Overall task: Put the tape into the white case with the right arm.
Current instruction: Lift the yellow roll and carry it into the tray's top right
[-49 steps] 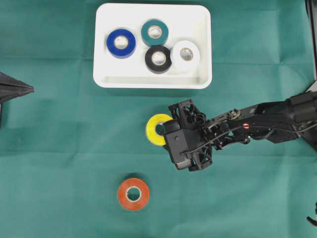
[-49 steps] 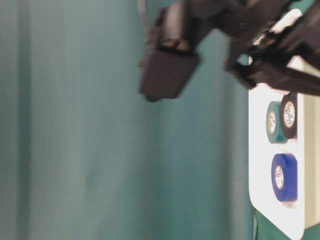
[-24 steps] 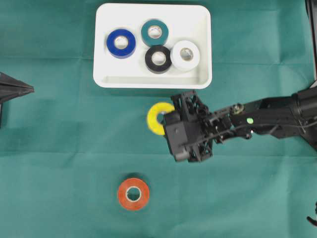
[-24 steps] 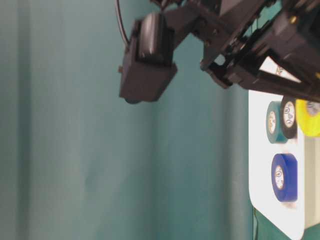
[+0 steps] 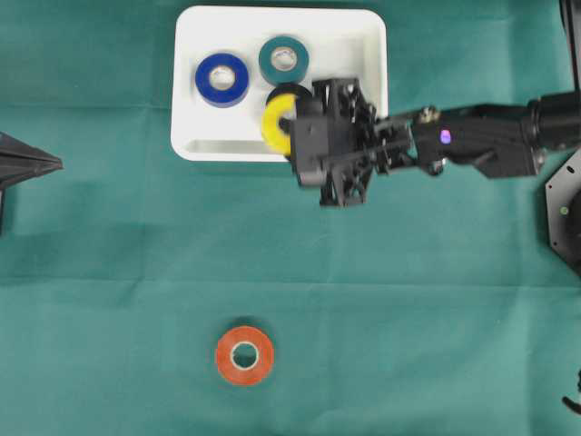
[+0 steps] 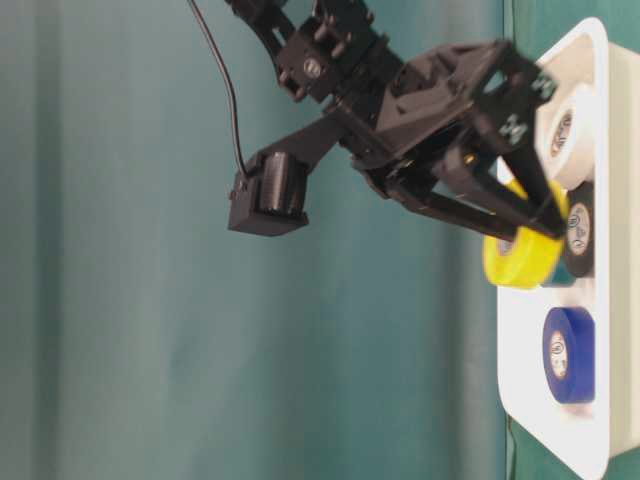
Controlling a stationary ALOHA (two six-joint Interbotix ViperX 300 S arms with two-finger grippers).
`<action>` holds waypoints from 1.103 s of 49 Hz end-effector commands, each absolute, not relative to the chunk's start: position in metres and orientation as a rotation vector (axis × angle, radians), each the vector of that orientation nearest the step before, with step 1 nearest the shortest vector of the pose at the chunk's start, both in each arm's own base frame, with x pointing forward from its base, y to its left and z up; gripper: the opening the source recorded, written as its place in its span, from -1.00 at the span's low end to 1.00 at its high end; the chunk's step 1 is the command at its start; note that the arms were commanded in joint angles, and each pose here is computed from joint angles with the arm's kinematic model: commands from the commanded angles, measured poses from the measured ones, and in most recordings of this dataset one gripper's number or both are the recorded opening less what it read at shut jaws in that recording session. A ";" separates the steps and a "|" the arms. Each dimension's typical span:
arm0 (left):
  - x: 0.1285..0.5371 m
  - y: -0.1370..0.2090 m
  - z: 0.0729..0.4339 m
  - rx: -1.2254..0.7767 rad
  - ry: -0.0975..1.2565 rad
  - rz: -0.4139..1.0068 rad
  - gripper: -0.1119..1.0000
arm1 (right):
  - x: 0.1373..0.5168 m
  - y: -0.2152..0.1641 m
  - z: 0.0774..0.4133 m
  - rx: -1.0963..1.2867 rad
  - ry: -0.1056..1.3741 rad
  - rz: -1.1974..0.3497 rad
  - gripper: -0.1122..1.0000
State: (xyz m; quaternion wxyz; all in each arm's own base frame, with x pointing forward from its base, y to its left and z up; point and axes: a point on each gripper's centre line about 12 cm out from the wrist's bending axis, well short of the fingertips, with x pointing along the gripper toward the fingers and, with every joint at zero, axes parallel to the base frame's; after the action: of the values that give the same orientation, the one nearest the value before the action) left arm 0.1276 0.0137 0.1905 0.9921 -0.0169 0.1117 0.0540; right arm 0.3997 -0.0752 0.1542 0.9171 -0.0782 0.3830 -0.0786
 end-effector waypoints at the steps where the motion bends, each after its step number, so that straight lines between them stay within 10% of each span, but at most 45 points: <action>1: 0.129 0.014 0.196 -0.032 0.206 0.111 -0.78 | 0.402 -0.096 0.176 -0.160 0.729 -0.208 -0.75; 54: 0.129 0.014 0.196 -0.033 0.207 0.111 -0.78 | 0.361 -0.167 0.157 -0.079 0.828 -0.404 -0.75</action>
State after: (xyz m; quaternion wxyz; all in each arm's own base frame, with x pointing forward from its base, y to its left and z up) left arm 0.1276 0.0137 0.1906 0.9922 -0.0169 0.1110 0.0540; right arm 0.3594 -0.1654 0.1419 0.8883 -0.0352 0.4168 -0.1898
